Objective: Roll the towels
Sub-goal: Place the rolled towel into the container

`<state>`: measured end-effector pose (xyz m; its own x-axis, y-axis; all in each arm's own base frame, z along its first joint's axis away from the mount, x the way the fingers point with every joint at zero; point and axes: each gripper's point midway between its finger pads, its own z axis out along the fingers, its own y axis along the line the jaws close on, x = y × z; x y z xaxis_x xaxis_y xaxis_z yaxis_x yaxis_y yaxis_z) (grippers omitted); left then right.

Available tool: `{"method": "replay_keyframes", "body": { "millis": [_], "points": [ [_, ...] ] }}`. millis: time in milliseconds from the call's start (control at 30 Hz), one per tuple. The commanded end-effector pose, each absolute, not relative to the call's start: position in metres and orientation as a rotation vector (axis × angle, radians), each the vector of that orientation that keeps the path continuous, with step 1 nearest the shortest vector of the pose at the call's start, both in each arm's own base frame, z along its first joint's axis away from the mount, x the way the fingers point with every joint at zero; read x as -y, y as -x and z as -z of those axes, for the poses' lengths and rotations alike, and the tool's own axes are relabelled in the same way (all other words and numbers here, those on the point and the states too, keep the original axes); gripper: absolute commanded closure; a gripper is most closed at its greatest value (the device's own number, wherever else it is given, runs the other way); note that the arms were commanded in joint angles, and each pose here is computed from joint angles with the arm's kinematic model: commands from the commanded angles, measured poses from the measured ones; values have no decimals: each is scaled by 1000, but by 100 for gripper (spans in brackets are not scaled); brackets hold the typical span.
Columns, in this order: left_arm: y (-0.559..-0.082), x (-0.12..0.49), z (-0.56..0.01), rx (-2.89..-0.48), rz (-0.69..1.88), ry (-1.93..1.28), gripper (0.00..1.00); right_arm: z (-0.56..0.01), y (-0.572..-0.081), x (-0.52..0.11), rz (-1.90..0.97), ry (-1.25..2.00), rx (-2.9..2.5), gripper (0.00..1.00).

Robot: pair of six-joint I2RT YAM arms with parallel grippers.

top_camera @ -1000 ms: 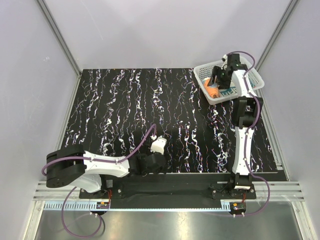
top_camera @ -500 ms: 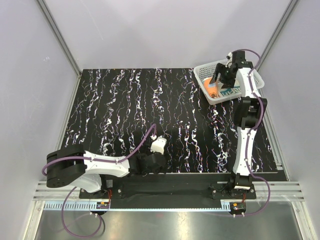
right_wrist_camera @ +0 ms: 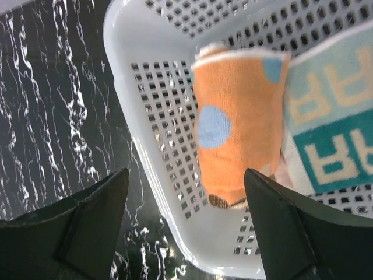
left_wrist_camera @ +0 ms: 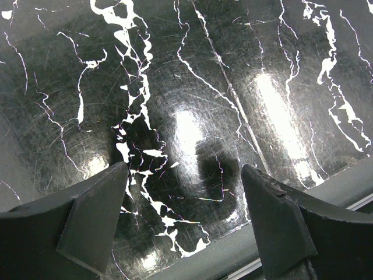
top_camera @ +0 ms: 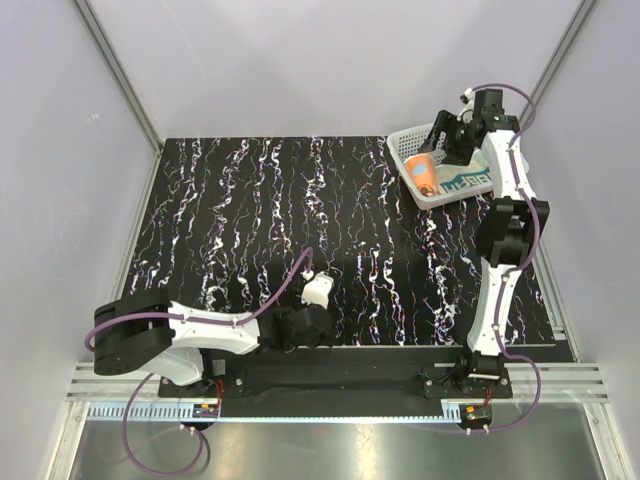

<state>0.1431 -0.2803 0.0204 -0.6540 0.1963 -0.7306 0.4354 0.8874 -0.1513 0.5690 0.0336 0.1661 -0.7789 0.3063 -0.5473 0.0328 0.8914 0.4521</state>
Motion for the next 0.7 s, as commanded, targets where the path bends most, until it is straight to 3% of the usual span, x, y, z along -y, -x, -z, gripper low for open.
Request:
{"method": "replay_keyframes", "body": {
  "millis": [0,667],
  "points": [
    [-150,298,-35,-2249,468,-419,17,-194,-559,-45,-654,-231,-2345,14],
    [-150,297,-35,-2251,463,-412,17,-217,-503,-80,-854,-229,-2260,11]
  ]
}}
